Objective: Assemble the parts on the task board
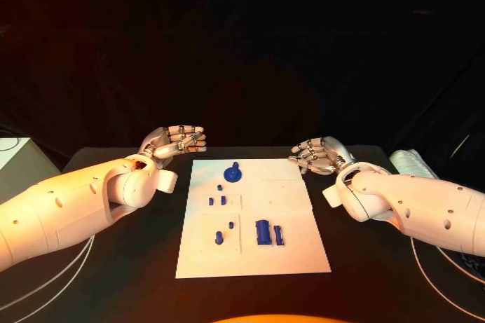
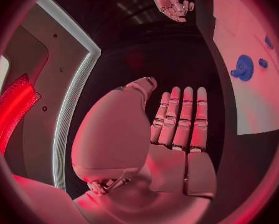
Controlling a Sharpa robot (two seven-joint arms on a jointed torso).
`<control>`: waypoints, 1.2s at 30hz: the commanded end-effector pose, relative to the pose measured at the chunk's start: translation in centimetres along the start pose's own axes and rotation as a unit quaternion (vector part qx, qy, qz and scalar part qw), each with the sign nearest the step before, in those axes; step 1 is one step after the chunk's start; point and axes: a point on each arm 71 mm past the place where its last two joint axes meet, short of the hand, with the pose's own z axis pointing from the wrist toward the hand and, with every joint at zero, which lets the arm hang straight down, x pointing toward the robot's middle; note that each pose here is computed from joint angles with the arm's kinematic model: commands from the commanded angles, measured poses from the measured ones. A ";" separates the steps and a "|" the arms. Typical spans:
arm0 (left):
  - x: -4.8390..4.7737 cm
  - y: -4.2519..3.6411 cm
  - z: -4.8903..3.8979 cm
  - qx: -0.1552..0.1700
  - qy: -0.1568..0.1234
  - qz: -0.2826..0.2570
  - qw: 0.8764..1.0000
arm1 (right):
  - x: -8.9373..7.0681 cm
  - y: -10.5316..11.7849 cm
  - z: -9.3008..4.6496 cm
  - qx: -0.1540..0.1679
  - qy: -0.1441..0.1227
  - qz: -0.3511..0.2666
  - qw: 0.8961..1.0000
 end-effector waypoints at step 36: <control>7.31 0.66 -4.36 0.020 -0.142 0.023 0.989 | 3.8 4.5 -2.6 -0.006 -0.084 0.275 0.958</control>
